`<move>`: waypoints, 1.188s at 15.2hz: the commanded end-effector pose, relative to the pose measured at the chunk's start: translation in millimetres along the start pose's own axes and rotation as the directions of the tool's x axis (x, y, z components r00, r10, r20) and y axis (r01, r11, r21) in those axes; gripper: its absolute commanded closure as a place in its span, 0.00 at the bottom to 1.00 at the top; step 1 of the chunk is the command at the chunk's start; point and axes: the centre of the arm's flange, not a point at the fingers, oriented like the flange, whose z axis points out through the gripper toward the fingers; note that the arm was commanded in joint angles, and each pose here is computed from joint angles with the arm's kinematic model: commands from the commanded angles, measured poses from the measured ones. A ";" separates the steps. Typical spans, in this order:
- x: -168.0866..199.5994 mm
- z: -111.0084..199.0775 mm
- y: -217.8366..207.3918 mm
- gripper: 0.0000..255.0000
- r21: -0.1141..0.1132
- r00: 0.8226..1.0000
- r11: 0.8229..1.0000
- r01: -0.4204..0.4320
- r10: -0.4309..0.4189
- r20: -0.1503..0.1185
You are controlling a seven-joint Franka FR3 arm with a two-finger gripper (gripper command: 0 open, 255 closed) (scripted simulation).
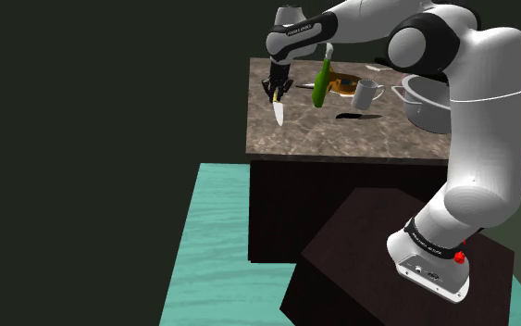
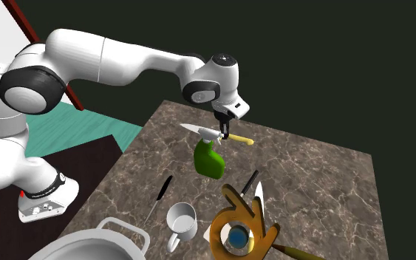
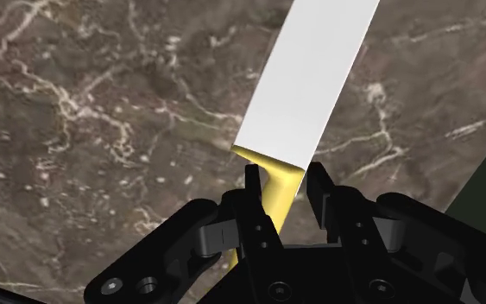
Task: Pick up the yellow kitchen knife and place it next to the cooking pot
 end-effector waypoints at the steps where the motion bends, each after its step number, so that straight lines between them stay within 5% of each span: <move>1: -0.1 0.7 0.1 1.00 0.000 1.000 1.000 0.000 0.000 0.001; 18: 4.9 -78.6 -1.7 1.00 0.000 1.000 1.000 0.000 0.000 0.001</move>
